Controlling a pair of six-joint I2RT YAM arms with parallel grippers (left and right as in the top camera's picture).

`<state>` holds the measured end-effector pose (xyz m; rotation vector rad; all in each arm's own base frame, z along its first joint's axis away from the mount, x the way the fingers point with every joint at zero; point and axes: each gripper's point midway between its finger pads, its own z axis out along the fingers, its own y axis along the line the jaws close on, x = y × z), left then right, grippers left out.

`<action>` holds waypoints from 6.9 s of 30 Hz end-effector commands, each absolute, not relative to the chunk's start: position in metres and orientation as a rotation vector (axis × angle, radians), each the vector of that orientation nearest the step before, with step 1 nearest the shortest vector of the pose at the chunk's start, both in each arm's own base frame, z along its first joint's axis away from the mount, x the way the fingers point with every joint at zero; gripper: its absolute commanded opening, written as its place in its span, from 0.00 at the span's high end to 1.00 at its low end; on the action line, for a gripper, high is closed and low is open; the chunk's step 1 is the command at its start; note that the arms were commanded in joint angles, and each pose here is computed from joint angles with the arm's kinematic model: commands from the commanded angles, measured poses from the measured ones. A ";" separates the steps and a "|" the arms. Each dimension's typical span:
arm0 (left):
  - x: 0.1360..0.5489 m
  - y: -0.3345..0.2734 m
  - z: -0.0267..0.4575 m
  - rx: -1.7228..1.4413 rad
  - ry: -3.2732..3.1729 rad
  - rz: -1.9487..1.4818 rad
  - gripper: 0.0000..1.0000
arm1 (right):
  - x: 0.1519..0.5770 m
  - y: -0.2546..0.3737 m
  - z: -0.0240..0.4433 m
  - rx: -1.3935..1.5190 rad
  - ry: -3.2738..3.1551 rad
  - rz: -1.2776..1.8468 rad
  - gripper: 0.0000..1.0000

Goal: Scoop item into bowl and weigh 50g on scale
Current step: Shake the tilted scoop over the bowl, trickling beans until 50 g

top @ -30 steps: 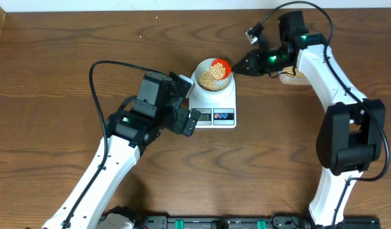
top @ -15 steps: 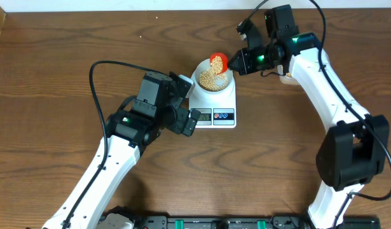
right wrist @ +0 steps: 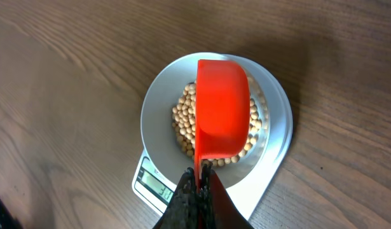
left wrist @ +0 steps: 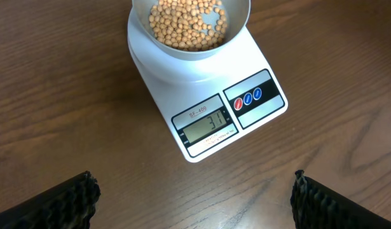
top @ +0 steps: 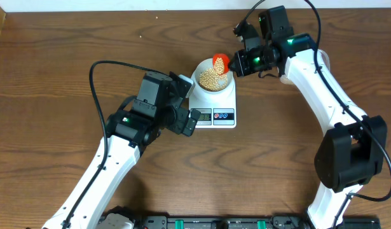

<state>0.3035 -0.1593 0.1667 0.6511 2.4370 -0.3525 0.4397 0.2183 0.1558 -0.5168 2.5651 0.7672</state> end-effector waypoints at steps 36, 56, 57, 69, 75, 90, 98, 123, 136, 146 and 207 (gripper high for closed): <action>0.305 -0.158 0.168 0.659 2.431 -0.341 0.02 | 0.432 0.226 0.163 -0.751 2.479 0.679 0.99; 0.305 -0.158 0.168 0.659 2.431 -0.341 0.02 | 0.429 0.229 0.162 -0.894 2.419 0.641 0.99; 0.305 -0.158 0.168 0.659 2.431 -0.341 0.01 | 0.429 0.229 0.162 -0.894 2.418 0.640 0.99; 0.305 -0.158 0.168 0.659 2.431 -0.341 0.02 | 0.430 0.229 0.163 -0.924 2.399 0.631 0.99; 0.305 -0.158 0.169 0.659 2.430 -0.341 0.01 | 0.431 0.229 0.163 -0.929 2.392 0.628 0.99; 0.305 -0.158 0.168 0.659 2.431 -0.341 0.02 | 0.428 0.234 0.170 -1.057 2.295 0.631 0.99; 0.305 -0.158 0.168 0.659 2.431 -0.341 0.02 | 0.428 0.234 0.180 -1.067 2.265 0.619 0.99; 0.305 -0.158 0.168 0.658 2.431 -0.340 0.02 | 0.430 0.231 0.178 -1.152 2.217 0.550 0.99; 0.305 -0.158 0.169 0.659 2.430 -0.341 0.02 | 0.431 0.230 0.178 -1.151 2.220 0.543 0.99; 0.305 -0.158 0.168 0.658 2.431 -0.340 0.02 | 0.429 0.231 0.177 -1.131 2.238 0.563 0.99; 0.305 -0.158 0.168 0.659 2.431 -0.341 0.02 | 0.427 0.233 0.179 -1.238 2.158 0.550 0.99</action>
